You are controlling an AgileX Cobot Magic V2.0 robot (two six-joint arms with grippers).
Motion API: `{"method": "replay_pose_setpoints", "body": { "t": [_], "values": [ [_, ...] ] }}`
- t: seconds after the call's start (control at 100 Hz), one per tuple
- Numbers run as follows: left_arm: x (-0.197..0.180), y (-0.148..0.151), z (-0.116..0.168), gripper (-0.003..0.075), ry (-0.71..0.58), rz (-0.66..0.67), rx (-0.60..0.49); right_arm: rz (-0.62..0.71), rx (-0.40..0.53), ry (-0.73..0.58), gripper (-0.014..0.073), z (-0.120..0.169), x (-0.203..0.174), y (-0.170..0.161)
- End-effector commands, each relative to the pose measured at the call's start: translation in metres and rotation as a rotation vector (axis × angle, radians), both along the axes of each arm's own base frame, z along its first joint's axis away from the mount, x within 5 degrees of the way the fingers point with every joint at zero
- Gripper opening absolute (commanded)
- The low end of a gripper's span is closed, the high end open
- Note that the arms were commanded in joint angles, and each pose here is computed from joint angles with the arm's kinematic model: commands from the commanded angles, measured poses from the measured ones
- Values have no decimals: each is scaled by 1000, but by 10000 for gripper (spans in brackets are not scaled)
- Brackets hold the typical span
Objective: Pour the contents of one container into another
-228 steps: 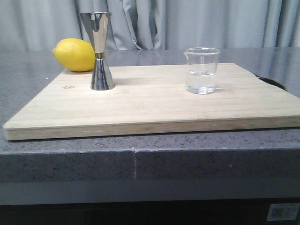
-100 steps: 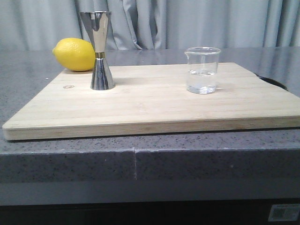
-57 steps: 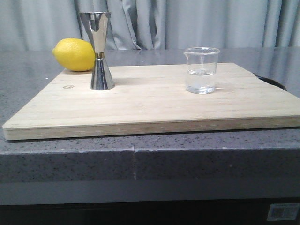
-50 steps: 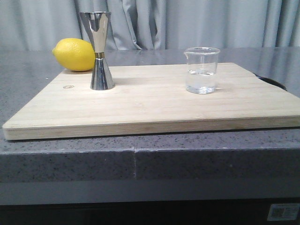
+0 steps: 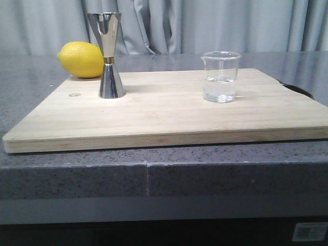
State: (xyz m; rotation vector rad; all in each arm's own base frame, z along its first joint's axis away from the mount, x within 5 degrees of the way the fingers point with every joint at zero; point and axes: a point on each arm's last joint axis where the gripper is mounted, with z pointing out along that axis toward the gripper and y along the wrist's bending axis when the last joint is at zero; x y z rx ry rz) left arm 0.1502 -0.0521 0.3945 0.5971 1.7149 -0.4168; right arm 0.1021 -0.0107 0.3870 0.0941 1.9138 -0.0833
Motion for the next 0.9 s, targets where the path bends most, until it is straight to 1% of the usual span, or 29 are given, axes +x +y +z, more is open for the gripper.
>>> {"method": "replay_pose_setpoints", "body": {
  "t": [0.0, 0.07, 0.23, 0.29, 0.36, 0.43, 0.5, 0.55, 0.57, 0.62, 0.69, 0.76, 0.8, 0.81, 0.83, 0.86, 0.89],
  "values": [
    [5, -5, 11, -19, -66, -63, -1, 9, -49, -62, -45, 17, 9, -1],
    [11, -7, 6, -18, -58, -96, 28, 11, -49, -66, -44, 18, 14, -1],
    [26, -8, -2, -18, -4, -105, 10, 15, -42, -76, -39, 18, 17, -1],
    [29, -8, -4, -18, 5, -98, 2, 15, -42, -76, -22, 18, 17, -1],
    [32, -8, -4, -18, 9, -95, -6, 15, -43, -84, 25, 19, 18, -1],
    [32, -8, -3, -18, 10, -96, -29, 16, -44, -99, 110, 20, 18, -1],
    [32, -9, -1, -17, 8, -97, -73, 17, -46, -115, 230, 21, 18, -1],
    [32, -10, 1, -11, 7, -98, -101, 17, -47, -129, 343, 23, 19, -1],
    [32, -10, 1, -4, 7, -101, -110, 18, -48, -134, 372, 23, 19, -1],
    [31, -11, 2, 24, 8, -105, -126, 18, -49, -144, 482, 24, 19, -1],
    [31, -11, 2, 96, 11, -115, -127, 19, -50, -154, 588, 25, 20, -1],
    [30, -12, 2, 216, 15, -125, -125, 19, -50, -153, 641, 25, 21, -1],
    [30, -12, 2, 315, 15, -126, -124, 19, -49, -150, 648, 24, 23, -1],
    [30, -12, 2, 353, 15, -126, -124, 19, -49, -148, 648, 24, 23, -1],
    [30, -12, 2, 393, 15, -126, -124, 19, -49, -146, 648, 24, 24, -1],
    [30, -12, 2, 496, 15, -126, -124, 19, -49, -141, 648, 23, 25, -1],
    [30, -12, 2, 575, 15, -126, -124, 19, -49, -140, 648, 23, 26, -1]
  ]
}}
